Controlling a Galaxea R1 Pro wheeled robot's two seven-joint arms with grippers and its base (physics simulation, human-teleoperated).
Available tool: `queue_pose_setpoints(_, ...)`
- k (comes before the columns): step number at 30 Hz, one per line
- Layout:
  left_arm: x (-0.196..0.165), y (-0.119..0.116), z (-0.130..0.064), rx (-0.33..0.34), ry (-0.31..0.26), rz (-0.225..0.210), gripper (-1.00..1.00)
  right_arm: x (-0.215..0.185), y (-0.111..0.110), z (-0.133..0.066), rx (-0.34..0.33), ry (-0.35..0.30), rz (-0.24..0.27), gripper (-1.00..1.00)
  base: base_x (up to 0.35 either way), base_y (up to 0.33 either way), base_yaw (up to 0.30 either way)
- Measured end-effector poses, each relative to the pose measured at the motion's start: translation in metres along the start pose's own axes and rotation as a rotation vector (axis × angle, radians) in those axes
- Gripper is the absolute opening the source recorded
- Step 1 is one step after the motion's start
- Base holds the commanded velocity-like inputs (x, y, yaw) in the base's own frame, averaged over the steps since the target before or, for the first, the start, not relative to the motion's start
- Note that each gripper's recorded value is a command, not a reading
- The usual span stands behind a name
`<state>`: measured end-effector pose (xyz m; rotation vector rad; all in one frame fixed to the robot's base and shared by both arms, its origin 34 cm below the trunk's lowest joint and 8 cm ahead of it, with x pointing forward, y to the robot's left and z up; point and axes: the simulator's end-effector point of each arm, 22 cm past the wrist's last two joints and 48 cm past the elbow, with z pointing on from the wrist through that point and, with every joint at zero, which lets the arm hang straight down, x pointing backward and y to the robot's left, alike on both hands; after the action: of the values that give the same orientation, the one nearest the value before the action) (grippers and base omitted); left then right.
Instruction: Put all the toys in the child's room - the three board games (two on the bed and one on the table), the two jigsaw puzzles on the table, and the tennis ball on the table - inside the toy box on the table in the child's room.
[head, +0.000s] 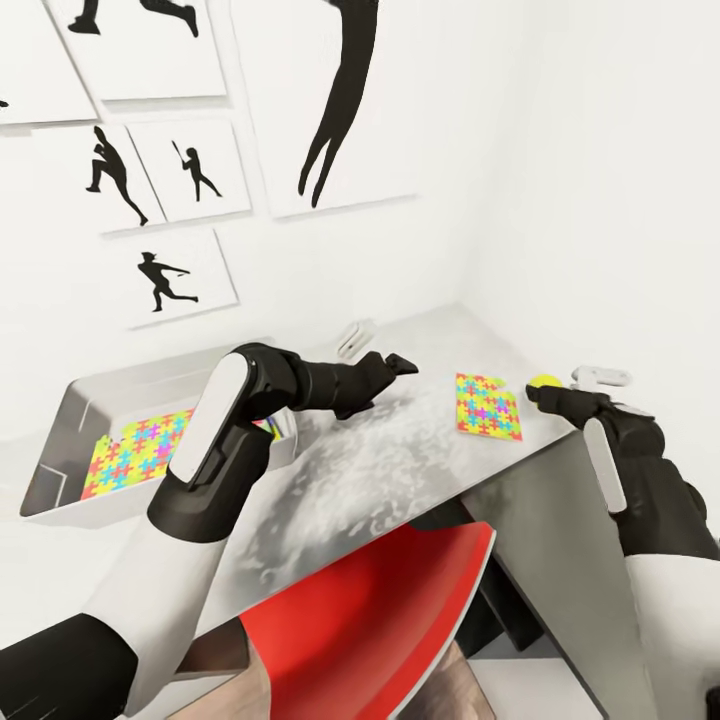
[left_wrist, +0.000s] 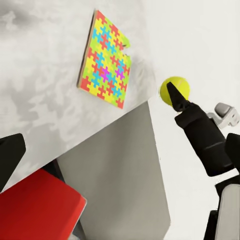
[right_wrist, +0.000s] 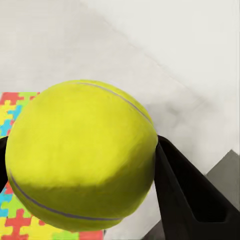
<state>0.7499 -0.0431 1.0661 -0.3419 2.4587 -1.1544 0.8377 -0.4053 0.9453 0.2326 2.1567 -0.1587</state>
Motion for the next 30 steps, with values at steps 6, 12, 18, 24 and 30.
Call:
queue_pose_setpoints(6,-0.009,0.005,-0.008,-0.008,-0.014,-0.025,1.0,-0.006,0.023,-0.052,-0.067,-0.064,-0.06,-1.0,0.0,0.0,0.0)
queue_pose_setpoints(12,-0.013,0.016,-0.015,-0.01,-0.021,-0.073,1.0,0.005,0.073,-0.077,-0.337,-0.019,-0.079,-1.0,0.0,0.0,0.0)
queue_pose_setpoints(18,-0.012,0.013,-0.019,-0.007,-0.019,-0.076,1.0,0.004,0.074,-0.09,-0.42,0.008,-0.068,-1.0,0.0,0.0,0.0)
queue_pose_setpoints(24,-0.012,0.009,-0.023,-0.007,-0.019,-0.076,1.0,-0.008,0.06,-0.095,-0.402,-0.007,-0.041,-1.0,0.0,0.0,-0.029)
queue_pose_setpoints(30,-0.01,0.004,-0.028,-0.013,-0.019,-0.071,1.0,-0.015,0.048,-0.107,-0.427,0.039,0.021,-1.0,0.0,0.0,-0.115)
